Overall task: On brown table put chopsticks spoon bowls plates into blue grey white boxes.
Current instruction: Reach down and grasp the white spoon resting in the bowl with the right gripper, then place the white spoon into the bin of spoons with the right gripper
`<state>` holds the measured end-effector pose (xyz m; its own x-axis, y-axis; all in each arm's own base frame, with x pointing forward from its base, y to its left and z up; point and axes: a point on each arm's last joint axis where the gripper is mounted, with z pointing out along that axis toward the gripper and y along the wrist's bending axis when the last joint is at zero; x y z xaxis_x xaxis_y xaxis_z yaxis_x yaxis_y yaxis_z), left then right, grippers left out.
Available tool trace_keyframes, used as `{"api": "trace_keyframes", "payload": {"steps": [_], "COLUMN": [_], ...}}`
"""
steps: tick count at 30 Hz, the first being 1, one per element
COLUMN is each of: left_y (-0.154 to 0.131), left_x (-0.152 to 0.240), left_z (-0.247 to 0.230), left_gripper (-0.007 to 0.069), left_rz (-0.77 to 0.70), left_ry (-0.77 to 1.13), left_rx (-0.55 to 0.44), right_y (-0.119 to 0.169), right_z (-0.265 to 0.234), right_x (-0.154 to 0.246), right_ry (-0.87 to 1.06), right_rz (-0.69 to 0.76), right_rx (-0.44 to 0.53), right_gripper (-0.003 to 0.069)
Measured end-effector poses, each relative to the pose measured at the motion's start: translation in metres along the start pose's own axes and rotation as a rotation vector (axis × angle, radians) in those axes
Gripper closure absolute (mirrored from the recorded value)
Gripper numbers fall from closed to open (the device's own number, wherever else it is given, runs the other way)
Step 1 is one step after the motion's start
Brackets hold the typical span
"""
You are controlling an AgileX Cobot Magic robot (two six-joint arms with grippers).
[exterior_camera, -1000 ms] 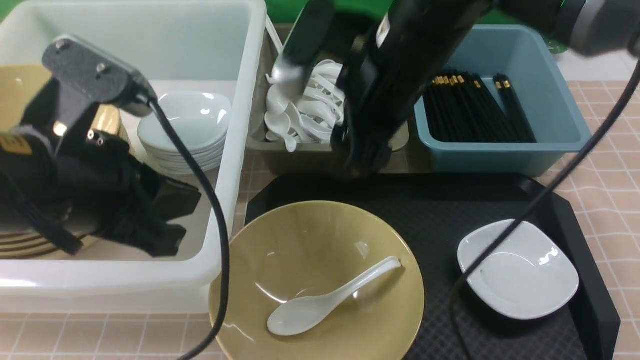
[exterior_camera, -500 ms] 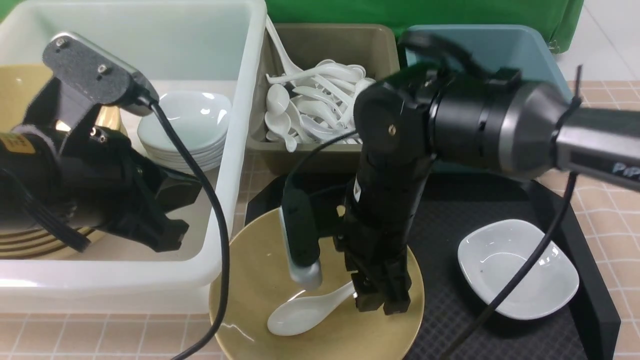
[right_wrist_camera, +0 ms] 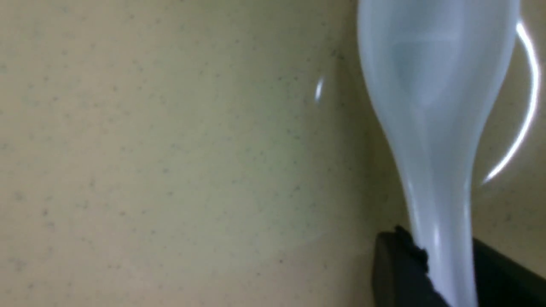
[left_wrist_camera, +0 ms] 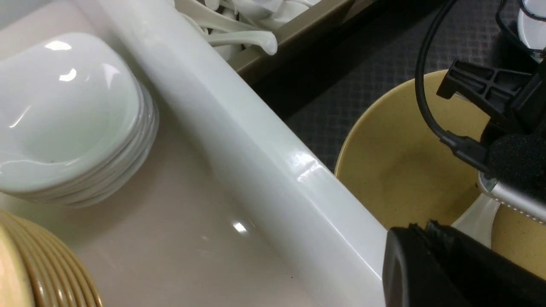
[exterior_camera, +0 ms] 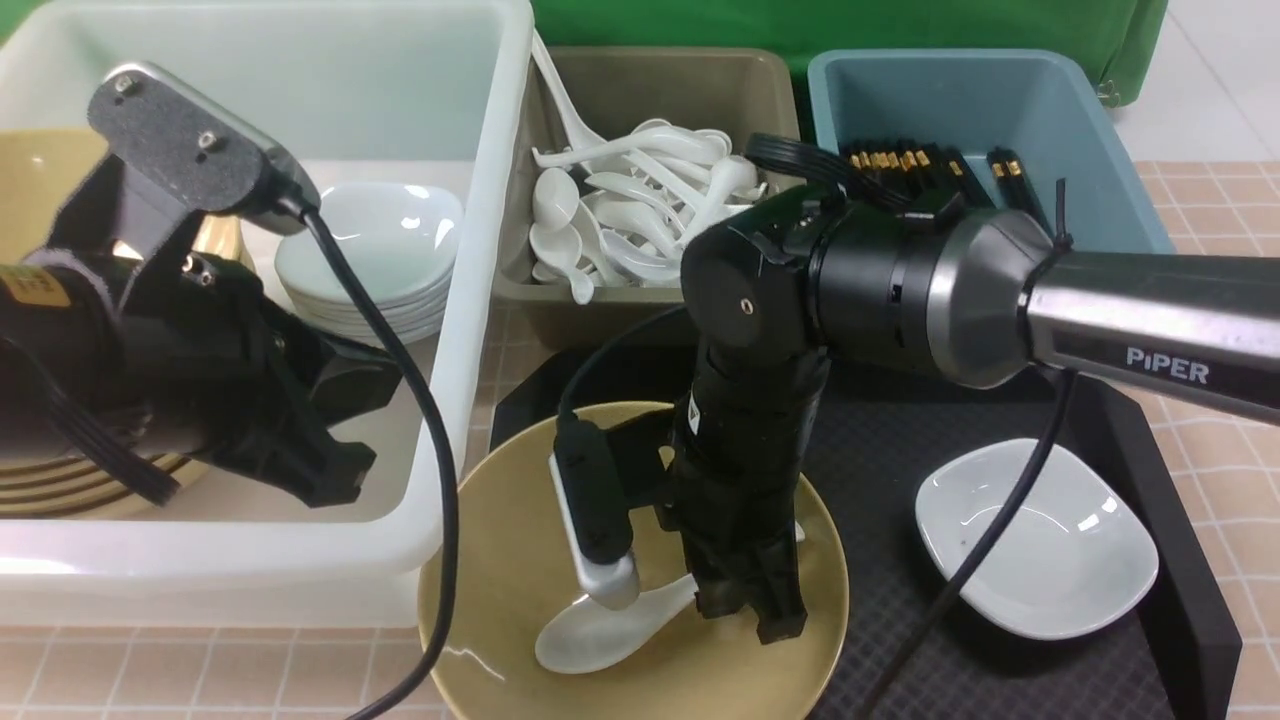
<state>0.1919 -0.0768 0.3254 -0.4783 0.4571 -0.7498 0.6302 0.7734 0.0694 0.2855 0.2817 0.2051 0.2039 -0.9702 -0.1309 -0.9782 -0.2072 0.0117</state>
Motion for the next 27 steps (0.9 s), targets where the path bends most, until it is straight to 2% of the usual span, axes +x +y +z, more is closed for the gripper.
{"api": "trace_keyframes", "payload": {"steps": [2,4,5,6,10,13,15,18,23,25,27], "left_y": [0.0,0.002,0.003,0.005,0.018,0.042,0.051,0.064,0.075,0.079,0.08], "left_x": [0.0,-0.003,-0.003,-0.006,-0.018,-0.036,-0.044,-0.065,-0.096,-0.103,-0.109], "left_z": [0.0,0.0,0.0,0.0,0.003,0.019,0.033,0.056,0.075,0.081,0.084], "left_gripper": [0.0622,0.0622,0.0622,0.0622,0.0622,0.0622,0.0622,0.0622,0.0622,0.0622,0.0622], "left_rz": [0.0,0.001,0.0,-0.013,-0.117,-0.205,-0.222,-0.222,-0.182,-0.175,-0.172], "left_ry": [-0.002,-0.031,-0.035,-0.072,-0.121,-0.075,-0.027,0.029,0.012,0.01,0.002], "left_rx": [-0.002,-0.026,-0.028,-0.054,-0.098,-0.092,-0.061,0.019,0.115,0.141,0.163], "right_y": [-0.003,-0.015,-0.015,-0.024,-0.043,-0.071,-0.084,-0.108,-0.143,-0.154,-0.161], "right_z": [-0.008,-0.034,-0.034,-0.055,-0.096,-0.128,-0.135,-0.139,-0.113,-0.095,-0.082], "right_x": [-0.002,-0.006,-0.006,-0.004,0.008,0.034,0.046,0.061,0.072,0.074,0.077], "right_ry": [0.001,0.011,0.01,0.005,-0.058,-0.182,-0.262,-0.43,-0.573,-0.603,-0.624], "right_rz": [0.009,0.049,0.055,0.096,0.199,0.408,0.541,0.749,0.876,0.907,0.959], "right_rx": [0.016,0.104,0.105,0.18,0.307,0.493,0.571,0.691,0.778,0.785,0.776], "right_gripper": [0.0504,0.0501,0.0501,0.0501,0.0501,0.0501,0.0501,0.0501,0.0498,0.0466,0.0373]}}
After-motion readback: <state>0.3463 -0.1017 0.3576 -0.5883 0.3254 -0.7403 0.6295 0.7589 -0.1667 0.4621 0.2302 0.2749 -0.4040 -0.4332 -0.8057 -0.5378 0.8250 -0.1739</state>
